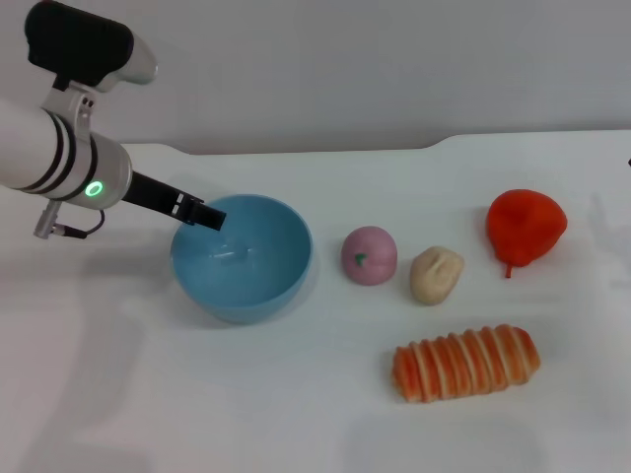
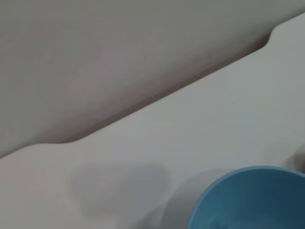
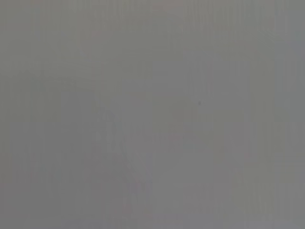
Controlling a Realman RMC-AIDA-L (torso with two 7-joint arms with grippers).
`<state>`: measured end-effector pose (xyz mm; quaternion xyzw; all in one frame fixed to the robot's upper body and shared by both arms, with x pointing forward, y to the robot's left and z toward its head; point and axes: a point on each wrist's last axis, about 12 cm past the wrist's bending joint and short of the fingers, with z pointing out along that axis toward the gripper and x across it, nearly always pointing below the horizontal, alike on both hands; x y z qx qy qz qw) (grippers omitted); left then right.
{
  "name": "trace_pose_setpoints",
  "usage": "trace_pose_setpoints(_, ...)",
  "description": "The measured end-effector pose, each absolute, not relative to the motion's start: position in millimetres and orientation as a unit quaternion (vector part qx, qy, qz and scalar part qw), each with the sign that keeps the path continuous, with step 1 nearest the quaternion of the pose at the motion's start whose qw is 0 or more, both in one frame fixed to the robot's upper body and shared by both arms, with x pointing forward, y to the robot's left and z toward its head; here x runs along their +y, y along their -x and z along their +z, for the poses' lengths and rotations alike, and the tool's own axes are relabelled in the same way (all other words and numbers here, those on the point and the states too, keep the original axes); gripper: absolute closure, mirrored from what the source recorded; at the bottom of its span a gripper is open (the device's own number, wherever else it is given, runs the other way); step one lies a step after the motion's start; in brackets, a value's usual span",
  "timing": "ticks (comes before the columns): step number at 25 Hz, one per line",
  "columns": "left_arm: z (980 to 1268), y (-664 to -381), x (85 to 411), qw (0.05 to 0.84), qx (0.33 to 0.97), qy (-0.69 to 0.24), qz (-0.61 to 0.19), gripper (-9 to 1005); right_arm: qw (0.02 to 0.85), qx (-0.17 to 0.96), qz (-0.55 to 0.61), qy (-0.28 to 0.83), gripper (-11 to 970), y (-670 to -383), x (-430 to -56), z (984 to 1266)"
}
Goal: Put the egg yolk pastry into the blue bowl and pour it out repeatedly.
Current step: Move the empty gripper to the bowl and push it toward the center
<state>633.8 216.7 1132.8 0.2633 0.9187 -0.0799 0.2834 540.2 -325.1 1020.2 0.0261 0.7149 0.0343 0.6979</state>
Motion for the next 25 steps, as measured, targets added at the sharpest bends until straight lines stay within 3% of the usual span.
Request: trace_pose_setpoints(25,1097.0,-634.7,228.1,0.267,0.936,-0.215,-0.08,274,0.697,0.716,0.034,-0.023,382,-538.8,-325.4,1019.5)
